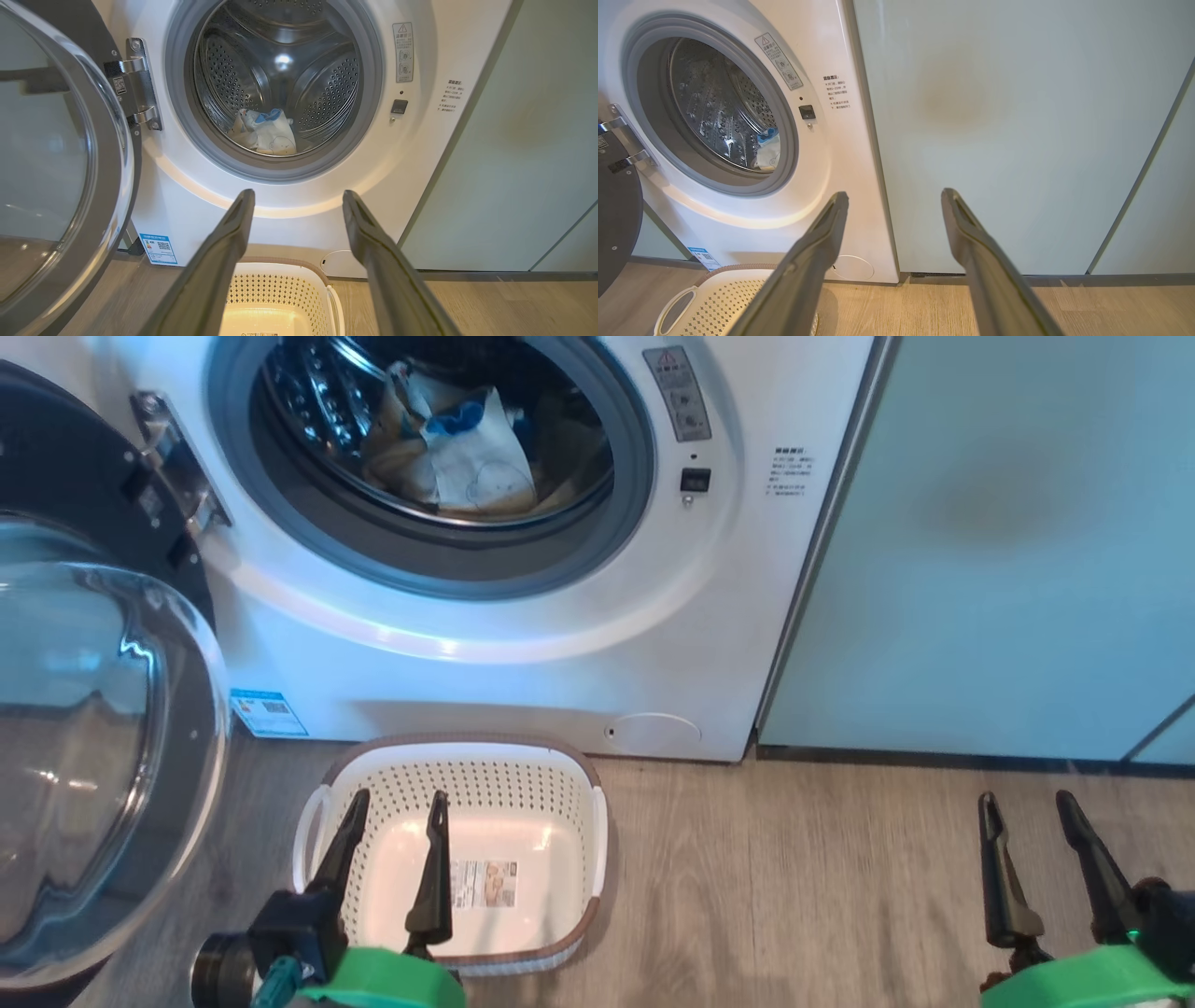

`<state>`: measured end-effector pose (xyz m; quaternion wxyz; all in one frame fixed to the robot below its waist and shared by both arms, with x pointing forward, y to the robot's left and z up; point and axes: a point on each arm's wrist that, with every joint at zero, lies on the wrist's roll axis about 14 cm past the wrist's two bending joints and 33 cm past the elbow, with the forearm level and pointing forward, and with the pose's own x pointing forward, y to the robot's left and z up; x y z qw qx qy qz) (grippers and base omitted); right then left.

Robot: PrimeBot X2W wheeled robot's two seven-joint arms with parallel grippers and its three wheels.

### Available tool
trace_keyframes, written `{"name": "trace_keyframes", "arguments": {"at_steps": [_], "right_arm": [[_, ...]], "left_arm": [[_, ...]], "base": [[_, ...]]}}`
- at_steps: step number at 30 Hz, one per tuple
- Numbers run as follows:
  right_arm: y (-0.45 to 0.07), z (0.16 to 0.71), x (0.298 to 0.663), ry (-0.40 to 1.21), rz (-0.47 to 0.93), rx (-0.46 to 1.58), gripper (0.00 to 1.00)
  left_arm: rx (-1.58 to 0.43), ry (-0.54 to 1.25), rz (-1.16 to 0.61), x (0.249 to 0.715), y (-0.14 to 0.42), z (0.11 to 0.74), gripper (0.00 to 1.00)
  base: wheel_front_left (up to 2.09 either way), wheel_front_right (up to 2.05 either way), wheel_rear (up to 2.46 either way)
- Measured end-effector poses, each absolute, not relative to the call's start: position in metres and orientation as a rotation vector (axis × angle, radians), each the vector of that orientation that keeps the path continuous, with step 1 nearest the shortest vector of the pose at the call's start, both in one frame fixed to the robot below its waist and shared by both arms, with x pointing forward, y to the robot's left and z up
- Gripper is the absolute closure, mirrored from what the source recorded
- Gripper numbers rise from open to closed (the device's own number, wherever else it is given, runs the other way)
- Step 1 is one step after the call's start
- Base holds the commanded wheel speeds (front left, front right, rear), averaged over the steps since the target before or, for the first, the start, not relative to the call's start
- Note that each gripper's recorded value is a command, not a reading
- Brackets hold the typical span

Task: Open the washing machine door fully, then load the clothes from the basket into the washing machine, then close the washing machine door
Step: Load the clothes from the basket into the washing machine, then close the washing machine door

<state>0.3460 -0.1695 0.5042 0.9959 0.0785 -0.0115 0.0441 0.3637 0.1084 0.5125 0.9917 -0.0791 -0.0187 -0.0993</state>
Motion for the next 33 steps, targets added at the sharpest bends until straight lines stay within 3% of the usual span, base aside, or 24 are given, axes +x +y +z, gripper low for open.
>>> {"name": "trace_keyframes", "arguments": {"at_steps": [33], "right_arm": [[-0.169, 0.51, 0.335, -0.032, 0.085, 0.154, 0.0]], "left_arm": [[-0.127, -0.059, -0.182, 0.357, 0.108, 0.515, 0.0]], "base": [[-0.02, 0.02, 0.0]]}}
